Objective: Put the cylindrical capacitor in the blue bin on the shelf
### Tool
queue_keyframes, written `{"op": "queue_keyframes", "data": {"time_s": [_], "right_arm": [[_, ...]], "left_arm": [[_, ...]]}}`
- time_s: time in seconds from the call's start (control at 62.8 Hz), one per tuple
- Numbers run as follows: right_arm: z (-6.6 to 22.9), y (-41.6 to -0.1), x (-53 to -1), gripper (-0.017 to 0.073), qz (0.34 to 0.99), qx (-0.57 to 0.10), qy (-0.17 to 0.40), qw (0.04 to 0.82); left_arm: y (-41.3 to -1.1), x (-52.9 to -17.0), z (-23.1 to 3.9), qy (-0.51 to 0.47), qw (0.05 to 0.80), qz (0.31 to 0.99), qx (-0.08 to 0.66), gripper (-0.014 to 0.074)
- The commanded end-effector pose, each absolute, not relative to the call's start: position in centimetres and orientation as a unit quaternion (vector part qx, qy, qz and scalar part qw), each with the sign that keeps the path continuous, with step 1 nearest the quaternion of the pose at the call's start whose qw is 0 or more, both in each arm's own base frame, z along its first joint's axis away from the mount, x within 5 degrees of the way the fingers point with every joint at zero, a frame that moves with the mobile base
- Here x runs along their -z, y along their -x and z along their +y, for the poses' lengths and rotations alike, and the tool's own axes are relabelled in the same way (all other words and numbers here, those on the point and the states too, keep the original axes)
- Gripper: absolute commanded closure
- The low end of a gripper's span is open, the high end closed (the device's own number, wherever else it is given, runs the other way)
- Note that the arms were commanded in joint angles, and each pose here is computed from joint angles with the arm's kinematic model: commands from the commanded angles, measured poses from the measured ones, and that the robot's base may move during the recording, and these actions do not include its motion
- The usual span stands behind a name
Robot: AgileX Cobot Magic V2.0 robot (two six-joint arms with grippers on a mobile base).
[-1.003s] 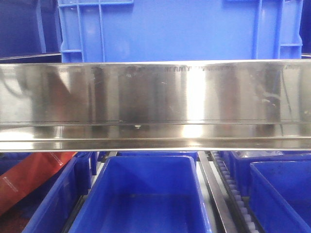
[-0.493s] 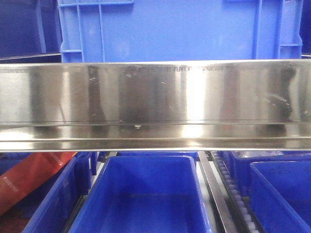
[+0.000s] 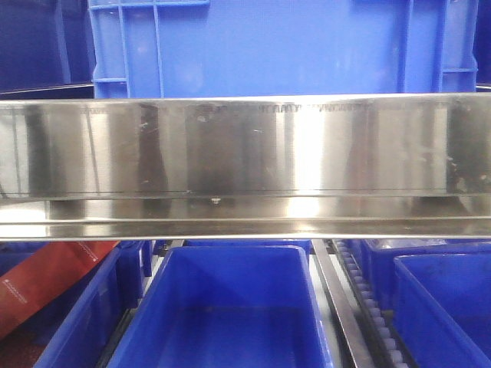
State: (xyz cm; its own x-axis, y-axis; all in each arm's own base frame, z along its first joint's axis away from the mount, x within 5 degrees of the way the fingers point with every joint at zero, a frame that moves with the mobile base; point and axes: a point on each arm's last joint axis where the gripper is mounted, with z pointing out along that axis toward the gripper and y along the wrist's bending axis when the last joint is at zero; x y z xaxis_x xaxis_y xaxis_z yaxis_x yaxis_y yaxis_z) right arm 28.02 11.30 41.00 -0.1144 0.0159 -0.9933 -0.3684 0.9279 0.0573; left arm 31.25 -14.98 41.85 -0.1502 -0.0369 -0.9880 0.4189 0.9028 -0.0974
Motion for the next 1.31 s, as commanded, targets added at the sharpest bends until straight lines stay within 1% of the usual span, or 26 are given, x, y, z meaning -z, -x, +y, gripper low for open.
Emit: {"op": "queue_keyframes", "data": {"time_s": [0.0, 0.096, 0.143, 0.223, 0.239, 0.302, 0.334, 0.35, 0.366, 0.414, 0.462, 0.493, 0.589, 0.637, 0.685, 0.764, 0.78, 0.828, 0.86, 0.876, 0.891, 0.907, 0.939, 1.019, 1.178, 1.289], "right_arm": [[11.7, -28.9, -40.8, 0.0721, 0.725, -0.154, 0.114, 0.662], [11.9, -29.3, -40.2, 0.0714, 0.732, -0.154, 0.115, 0.654], [11.9, -29.3, -40.2, 0.0666, 0.732, -0.154, 0.115, 0.654], [11.9, -29.3, -40.2, 0.0508, 0.732, -0.155, 0.113, 0.654], [11.9, -29.3, -40.2, 0.0454, 0.732, -0.156, 0.112, 0.654], [11.9, -29.3, -40.2, 0.0293, 0.732, -0.158, 0.110, 0.653], [11.9, -29.3, -40.2, 0.0212, 0.733, -0.159, 0.109, 0.652], [11.9, -29.3, -40.2, 0.0169, 0.733, -0.159, 0.109, 0.652], [11.9, -29.3, -40.2, 0.0142, 0.734, -0.159, 0.109, 0.651], [11.9, -29.3, -40.1, 0.0063, 0.736, -0.159, 0.109, 0.649], [11.9, -29.2, -40.1, 0.0004, 0.740, -0.158, 0.110, 0.644], [11.8, -29.1, -40.1, -0.0009, 0.743, -0.158, 0.110, 0.642], [11.5, -28.3, -40.7, 0.0001, 0.743, -0.157, 0.110, 0.641], [11.3, -27.7, -41.2, 0.0001, 0.743, -0.158, 0.111, 0.641], [10.9, -26.9, -41.7, 0.0006, 0.745, -0.157, 0.111, 0.638], [10.2, -25.1, -42.6, 0.0073, 0.754, -0.156, 0.114, 0.628], [10.0, -24.8, -42.7, 0.0093, 0.756, -0.155, 0.114, 0.625], [9.7, -23.8, -43.1, 0.0189, 0.763, -0.153, 0.117, 0.617], [9.4, -23.1, -43.3, 0.0279, 0.767, -0.152, 0.118, 0.612], [9.3, -22.9, -43.4, 0.0319, 0.768, -0.151, 0.119, 0.611], [9.2, -22.6, -43.5, 0.0359, 0.769, -0.150, 0.120, 0.610], [9.1, -22.4, -43.5, 0.0422, 0.772, -0.148, 0.122, 0.606], [8.8, -21.9, -43.8, 0.0526, 0.770, -0.141, 0.126, 0.610], [8.4, -21.0, -44.3, 0.0732, 0.766, -0.136, 0.129, 0.615], [7.6, -18.9, -44.9, 0.0722, 0.741, -0.138, 0.126, 0.645], [6.8, -17.2, -43.4, 0.0722, 0.726, -0.137, 0.127, 0.662]], "left_arm": [[-32.3, -41.7, -15.8, -0.129, 0.644, 0.731, 0.186, 0.0705], [-32.4, -41.2, -16.2, -0.133, 0.636, 0.738, 0.186, 0.0687], [-32.3, -41.1, -16.3, -0.135, 0.631, 0.741, 0.186, 0.0627], [-32.3, -41.0, -16.3, -0.136, 0.625, 0.746, 0.184, 0.0487], [-32.3, -41.0, -16.3, -0.136, 0.625, 0.746, 0.184, 0.0440], [-32.3, -41.0, -16.3, -0.136, 0.625, 0.746, 0.184, 0.0309], [-32.3, -40.9, -16.3, -0.136, 0.623, 0.748, 0.183, 0.0215], [-32.3, -40.9, -16.3, -0.137, 0.622, 0.749, 0.183, 0.0185], [-32.3, -40.8, -16.3, -0.137, 0.620, 0.751, 0.182, 0.0142], [-32.3, -40.7, -16.3, -0.138, 0.616, 0.755, 0.181, 0.0060], [-32.3, -40.6, -16.3, -0.139, 0.610, 0.759, 0.179, 0.0006], [-32.3, -40.5, -16.2, -0.139, 0.607, 0.762, 0.179, -0.0010], [-31.9, -40.9, -16.1, -0.139, 0.610, 0.760, 0.179, 0.0000], [-31.5, -41.4, -15.9, -0.138, 0.611, 0.758, 0.180, 0.0024], [-31.0, -41.9, -15.6, -0.138, 0.611, 0.758, 0.180, 0.0075], [-29.6, -42.9, -14.9, -0.139, 0.604, 0.764, 0.178, 0.0247], [-29.3, -43.0, -14.8, -0.140, 0.599, 0.768, 0.176, 0.0305], [-28.5, -43.5, -14.3, -0.140, 0.595, 0.772, 0.174, 0.0452], [-28.1, -43.7, -14.1, -0.142, 0.592, 0.775, 0.171, 0.0545], [-27.9, -43.9, -13.9, -0.142, 0.589, 0.777, 0.169, 0.0618], [-27.7, -44.0, -13.7, -0.141, 0.588, 0.779, 0.168, 0.0669], [-27.5, -44.0, -13.6, -0.140, 0.585, 0.780, 0.170, 0.0709], [-27.3, -44.2, -13.3, -0.131, 0.584, 0.783, 0.172, 0.0705], [-26.5, -44.4, -12.8, -0.119, 0.595, 0.773, 0.183, 0.0705], [-24.6, -42.7, -11.9, -0.104, 0.620, 0.751, 0.202, 0.0705], [-22.5, -40.8, -10.9, -0.098, 0.639, 0.733, 0.211, 0.0705]]}}
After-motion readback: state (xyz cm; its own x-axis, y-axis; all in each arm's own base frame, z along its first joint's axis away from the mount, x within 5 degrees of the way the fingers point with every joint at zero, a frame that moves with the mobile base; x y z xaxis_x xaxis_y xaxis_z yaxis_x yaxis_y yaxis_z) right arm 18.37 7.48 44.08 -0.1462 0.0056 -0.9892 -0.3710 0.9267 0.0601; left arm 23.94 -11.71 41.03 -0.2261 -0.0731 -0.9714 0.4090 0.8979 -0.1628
